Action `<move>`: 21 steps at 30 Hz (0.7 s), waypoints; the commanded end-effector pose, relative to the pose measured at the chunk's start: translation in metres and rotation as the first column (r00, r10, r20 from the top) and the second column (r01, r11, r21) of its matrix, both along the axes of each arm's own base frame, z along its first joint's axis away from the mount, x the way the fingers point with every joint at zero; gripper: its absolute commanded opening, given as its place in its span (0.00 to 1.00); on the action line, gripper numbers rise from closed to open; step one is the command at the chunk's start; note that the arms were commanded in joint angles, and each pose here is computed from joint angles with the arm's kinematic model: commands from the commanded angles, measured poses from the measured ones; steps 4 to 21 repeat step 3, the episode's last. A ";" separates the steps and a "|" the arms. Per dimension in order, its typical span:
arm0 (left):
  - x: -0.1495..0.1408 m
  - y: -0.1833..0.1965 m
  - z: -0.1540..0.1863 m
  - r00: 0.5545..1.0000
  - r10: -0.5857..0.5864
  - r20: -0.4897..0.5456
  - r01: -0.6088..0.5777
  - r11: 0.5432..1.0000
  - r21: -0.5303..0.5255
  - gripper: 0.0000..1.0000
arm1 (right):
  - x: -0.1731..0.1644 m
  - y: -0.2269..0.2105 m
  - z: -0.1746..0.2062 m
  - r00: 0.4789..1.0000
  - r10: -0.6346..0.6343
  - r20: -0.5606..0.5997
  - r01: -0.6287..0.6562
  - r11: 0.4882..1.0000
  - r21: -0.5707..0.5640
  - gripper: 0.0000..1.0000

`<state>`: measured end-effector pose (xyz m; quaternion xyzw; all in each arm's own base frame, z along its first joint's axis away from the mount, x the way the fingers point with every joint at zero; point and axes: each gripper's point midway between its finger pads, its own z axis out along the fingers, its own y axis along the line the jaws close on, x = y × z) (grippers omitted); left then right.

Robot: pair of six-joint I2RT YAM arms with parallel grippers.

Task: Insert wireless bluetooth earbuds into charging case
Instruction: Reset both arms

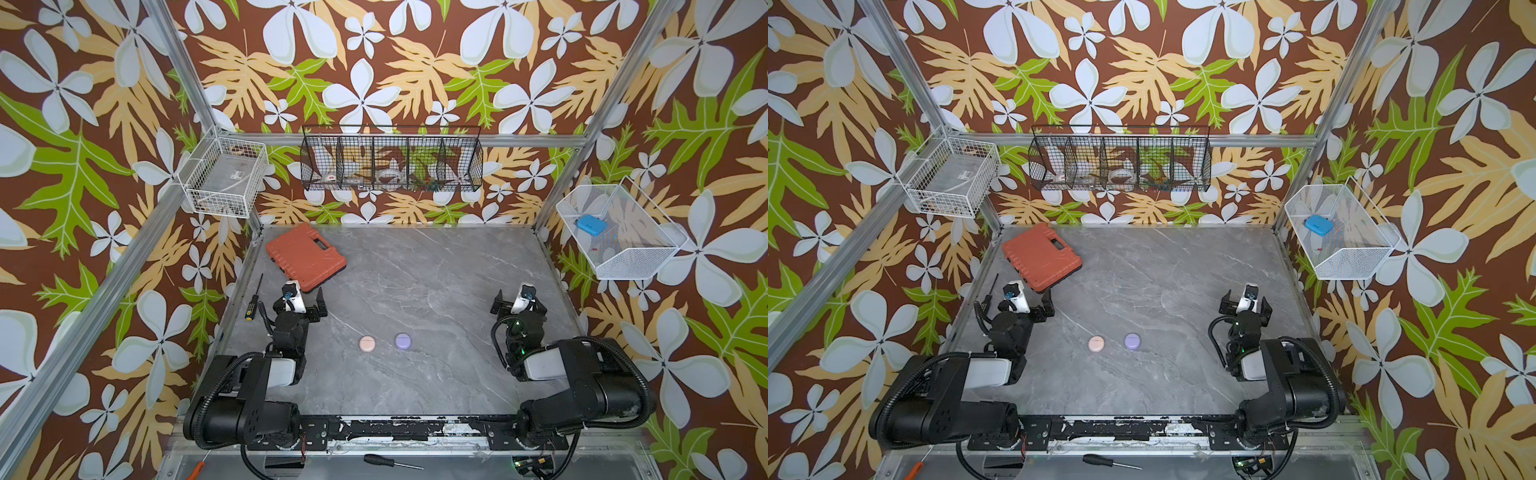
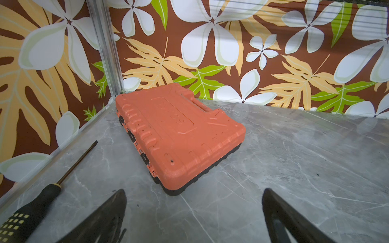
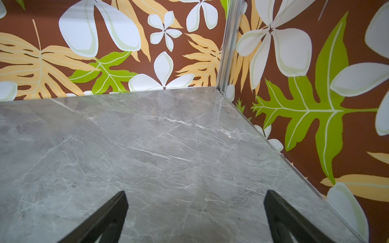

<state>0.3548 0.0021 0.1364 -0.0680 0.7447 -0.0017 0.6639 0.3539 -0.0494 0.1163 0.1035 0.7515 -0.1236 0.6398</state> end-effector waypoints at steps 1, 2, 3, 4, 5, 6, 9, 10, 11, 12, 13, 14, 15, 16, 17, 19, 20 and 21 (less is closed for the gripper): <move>0.001 0.002 0.012 0.999 0.011 0.047 -0.011 1.000 0.009 1.00 | 0.003 0.000 0.005 1.000 0.000 0.021 -0.001 1.000 0.004 0.99; 0.001 0.002 0.012 0.999 0.011 0.048 -0.012 1.000 0.008 1.00 | 0.002 0.000 0.006 1.000 0.001 0.026 -0.001 1.000 0.004 0.99; 0.001 0.002 0.012 0.999 0.011 0.049 -0.011 1.000 0.009 1.00 | 0.000 0.000 0.007 1.000 0.001 0.029 -0.001 1.000 0.005 1.00; 0.001 0.002 0.012 0.999 0.011 0.049 -0.011 1.000 0.009 1.00 | 0.000 0.000 0.007 1.000 0.001 0.029 -0.001 1.000 0.005 1.00; 0.001 0.002 0.012 0.999 0.011 0.049 -0.011 1.000 0.009 1.00 | 0.000 0.000 0.007 1.000 0.001 0.029 -0.001 1.000 0.005 1.00; 0.001 0.002 0.012 0.999 0.011 0.049 -0.011 1.000 0.009 1.00 | 0.000 0.000 0.007 1.000 0.001 0.029 -0.001 1.000 0.005 1.00; 0.001 0.002 0.012 0.999 0.011 0.049 -0.011 1.000 0.009 1.00 | 0.000 0.000 0.007 1.000 0.001 0.029 -0.001 1.000 0.005 1.00; 0.001 0.002 0.012 0.999 0.011 0.049 -0.011 1.000 0.009 1.00 | 0.000 0.000 0.007 1.000 0.001 0.029 -0.001 1.000 0.005 1.00; 0.001 0.002 0.012 0.999 0.011 0.049 -0.011 1.000 0.009 1.00 | 0.000 0.000 0.007 1.000 0.001 0.029 -0.001 1.000 0.005 1.00; 0.001 0.002 0.012 0.999 0.011 0.049 -0.011 1.000 0.009 1.00 | 0.000 0.000 0.007 1.000 0.001 0.029 -0.001 1.000 0.005 1.00; 0.001 0.002 0.012 0.999 0.011 0.049 -0.011 1.000 0.009 1.00 | 0.000 0.000 0.007 1.000 0.001 0.029 -0.001 1.000 0.005 1.00; 0.001 0.002 0.012 0.999 0.011 0.049 -0.011 1.000 0.009 1.00 | 0.000 0.000 0.007 1.000 0.001 0.029 -0.001 1.000 0.005 1.00; 0.001 0.002 0.012 0.999 0.011 0.049 -0.011 1.000 0.009 1.00 | 0.000 0.000 0.007 1.000 0.001 0.029 -0.001 1.000 0.005 1.00; 0.001 0.002 0.012 0.999 0.011 0.049 -0.011 1.000 0.009 1.00 | 0.000 0.000 0.007 1.000 0.001 0.029 -0.001 1.000 0.005 1.00; 0.001 0.002 0.012 0.999 0.011 0.049 -0.011 1.000 0.009 1.00 | 0.000 0.000 0.007 1.000 0.001 0.029 -0.001 1.000 0.005 1.00; 0.001 0.002 0.012 0.999 0.011 0.049 -0.011 1.000 0.009 1.00 | 0.000 0.000 0.007 1.000 0.001 0.029 -0.001 1.000 0.005 1.00; 0.001 0.002 0.012 0.999 0.011 0.049 -0.011 1.000 0.009 1.00 | 0.000 0.000 0.007 1.000 0.001 0.029 -0.001 1.000 0.005 1.00; 0.001 0.002 0.012 0.999 0.011 0.049 -0.011 1.000 0.009 1.00 | 0.000 0.000 0.007 1.000 0.001 0.029 -0.001 1.000 0.005 1.00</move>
